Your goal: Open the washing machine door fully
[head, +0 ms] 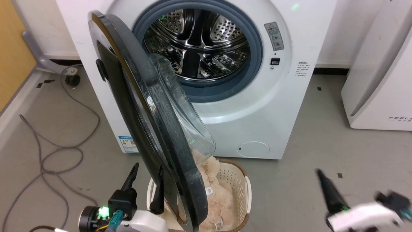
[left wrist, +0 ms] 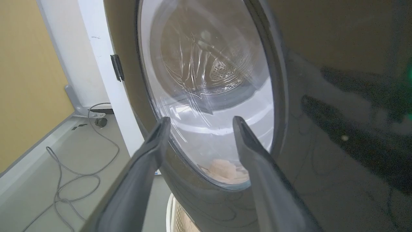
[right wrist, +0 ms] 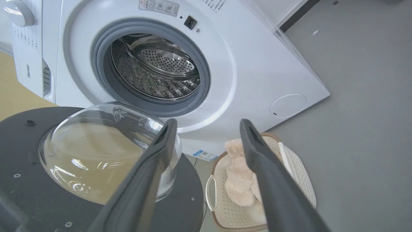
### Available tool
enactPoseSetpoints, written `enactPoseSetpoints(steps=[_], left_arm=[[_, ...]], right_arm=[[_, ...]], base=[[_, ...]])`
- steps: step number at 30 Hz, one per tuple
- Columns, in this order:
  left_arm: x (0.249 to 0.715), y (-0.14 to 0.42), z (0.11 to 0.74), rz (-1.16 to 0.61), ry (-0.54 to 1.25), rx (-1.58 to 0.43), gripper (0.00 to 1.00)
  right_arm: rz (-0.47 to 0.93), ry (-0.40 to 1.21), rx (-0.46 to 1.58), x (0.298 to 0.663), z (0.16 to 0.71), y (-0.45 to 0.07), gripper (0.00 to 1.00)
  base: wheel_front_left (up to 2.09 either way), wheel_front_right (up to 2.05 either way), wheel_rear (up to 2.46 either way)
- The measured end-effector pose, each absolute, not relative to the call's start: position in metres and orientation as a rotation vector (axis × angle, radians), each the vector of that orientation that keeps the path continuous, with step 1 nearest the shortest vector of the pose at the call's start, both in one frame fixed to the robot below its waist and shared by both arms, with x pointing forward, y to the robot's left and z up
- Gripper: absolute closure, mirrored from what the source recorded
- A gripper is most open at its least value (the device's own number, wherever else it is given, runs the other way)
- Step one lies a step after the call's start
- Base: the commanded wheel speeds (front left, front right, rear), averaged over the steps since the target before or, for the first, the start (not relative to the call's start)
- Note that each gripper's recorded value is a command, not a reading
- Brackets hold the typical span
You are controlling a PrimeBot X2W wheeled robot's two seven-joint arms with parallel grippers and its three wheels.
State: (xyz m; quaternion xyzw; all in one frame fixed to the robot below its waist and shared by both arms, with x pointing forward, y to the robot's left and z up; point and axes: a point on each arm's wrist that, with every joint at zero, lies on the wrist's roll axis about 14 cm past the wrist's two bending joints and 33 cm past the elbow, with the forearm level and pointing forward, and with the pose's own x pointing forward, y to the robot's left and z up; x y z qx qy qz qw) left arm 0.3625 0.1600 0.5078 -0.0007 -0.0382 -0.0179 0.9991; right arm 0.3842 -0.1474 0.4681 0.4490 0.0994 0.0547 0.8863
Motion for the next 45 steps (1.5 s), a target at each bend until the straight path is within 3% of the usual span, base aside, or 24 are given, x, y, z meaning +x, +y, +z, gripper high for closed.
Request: enactPoseSetpoints(steps=[7,15,23,32,34,45], left_arm=[[0.358,0.165,0.505,-0.023,-0.070,0.001,0.00],[0.359,0.168,0.504,-0.014,-0.065,0.002,0.00],[0.359,0.172,0.502,-0.001,-0.059,0.003,0.00],[0.359,0.175,0.500,0.004,-0.052,0.004,0.01],[0.359,0.174,0.499,-0.001,-0.052,0.003,1.00],[0.361,0.175,0.509,-0.001,-0.083,0.009,1.00]], right_arm=[[-0.044,-0.010,0.604,0.364,0.481,-0.208,0.00],[-0.013,-0.197,0.190,0.360,0.545,-0.209,0.00],[0.099,-0.138,-0.003,0.349,0.545,-0.173,0.00],[0.111,-0.077,-0.011,0.344,0.528,-0.170,0.00],[0.111,-0.072,-0.008,0.343,0.526,-0.170,0.00],[0.103,-0.046,0.008,0.344,0.518,-0.172,0.00]], base=[[0.00,0.00,0.00],[0.00,0.00,0.00],[0.00,0.00,0.00],[0.00,0.00,0.00],[0.00,0.00,0.00],[0.00,0.00,0.00]])
